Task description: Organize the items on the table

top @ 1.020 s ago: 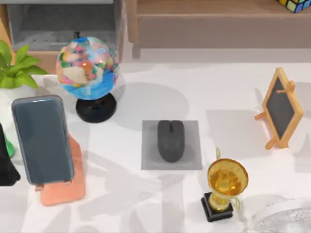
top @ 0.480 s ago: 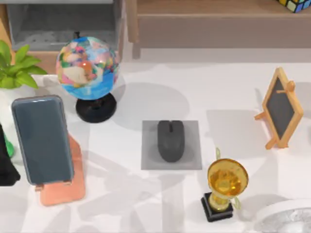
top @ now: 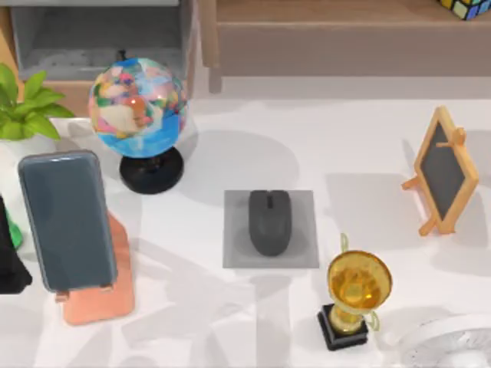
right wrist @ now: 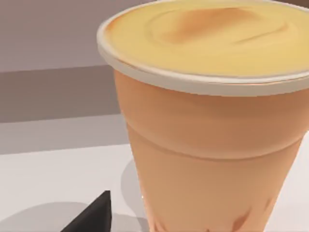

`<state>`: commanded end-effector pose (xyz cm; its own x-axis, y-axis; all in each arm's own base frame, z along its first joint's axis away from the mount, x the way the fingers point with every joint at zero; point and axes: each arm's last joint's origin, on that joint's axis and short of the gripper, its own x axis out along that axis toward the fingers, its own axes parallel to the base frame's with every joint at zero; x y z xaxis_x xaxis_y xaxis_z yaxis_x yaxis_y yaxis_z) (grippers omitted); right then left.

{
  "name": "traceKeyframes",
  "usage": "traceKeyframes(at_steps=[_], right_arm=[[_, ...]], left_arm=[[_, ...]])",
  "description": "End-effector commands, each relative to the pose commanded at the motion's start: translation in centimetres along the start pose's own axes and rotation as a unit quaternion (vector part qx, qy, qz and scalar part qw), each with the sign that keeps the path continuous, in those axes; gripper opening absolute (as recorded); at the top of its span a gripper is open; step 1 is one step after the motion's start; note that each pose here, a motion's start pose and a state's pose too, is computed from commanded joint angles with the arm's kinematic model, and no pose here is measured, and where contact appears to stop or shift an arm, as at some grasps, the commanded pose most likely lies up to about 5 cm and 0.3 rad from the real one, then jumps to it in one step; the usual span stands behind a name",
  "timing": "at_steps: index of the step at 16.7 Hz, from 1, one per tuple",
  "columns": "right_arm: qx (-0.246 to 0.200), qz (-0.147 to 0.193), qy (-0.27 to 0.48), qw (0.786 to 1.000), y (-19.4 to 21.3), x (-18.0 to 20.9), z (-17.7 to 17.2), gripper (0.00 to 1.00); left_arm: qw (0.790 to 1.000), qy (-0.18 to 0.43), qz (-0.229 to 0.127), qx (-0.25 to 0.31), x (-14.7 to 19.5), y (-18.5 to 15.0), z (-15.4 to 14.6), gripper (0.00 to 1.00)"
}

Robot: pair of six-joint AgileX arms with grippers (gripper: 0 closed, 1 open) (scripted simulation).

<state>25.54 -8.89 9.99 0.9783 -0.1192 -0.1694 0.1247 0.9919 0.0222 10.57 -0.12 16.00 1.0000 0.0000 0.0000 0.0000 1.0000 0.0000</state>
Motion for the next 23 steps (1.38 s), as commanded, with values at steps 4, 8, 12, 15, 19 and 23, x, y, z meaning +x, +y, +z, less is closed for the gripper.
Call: traceKeyframes(at_steps=[4,8,12,15,19,23], right_arm=[[-0.007,0.028,-0.037,0.999,-0.8,2.8,-2.2,1.0],[-0.019,0.05,-0.079,0.995,-1.0,4.5,-3.1,1.0],[-0.021,0.053,-0.085,0.995,-1.1,4.7,-3.1,1.0],[-0.021,0.053,-0.084,0.995,-1.0,4.7,-3.1,1.0],[-0.021,0.053,-0.085,0.995,-0.8,6.6,-2.8,1.0],[-0.021,0.053,-0.085,0.995,-0.7,7.7,-2.6,1.0]], left_arm=[[1.0,0.0,0.0,0.0,0.0,0.0,0.0,1.0],[1.0,0.0,0.0,0.0,0.0,0.0,0.0,1.0],[1.0,0.0,0.0,0.0,0.0,0.0,0.0,1.0],[1.0,0.0,0.0,0.0,0.0,0.0,0.0,1.0],[1.0,0.0,0.0,0.0,0.0,0.0,0.0,1.0],[1.0,0.0,0.0,0.0,0.0,0.0,0.0,1.0]])
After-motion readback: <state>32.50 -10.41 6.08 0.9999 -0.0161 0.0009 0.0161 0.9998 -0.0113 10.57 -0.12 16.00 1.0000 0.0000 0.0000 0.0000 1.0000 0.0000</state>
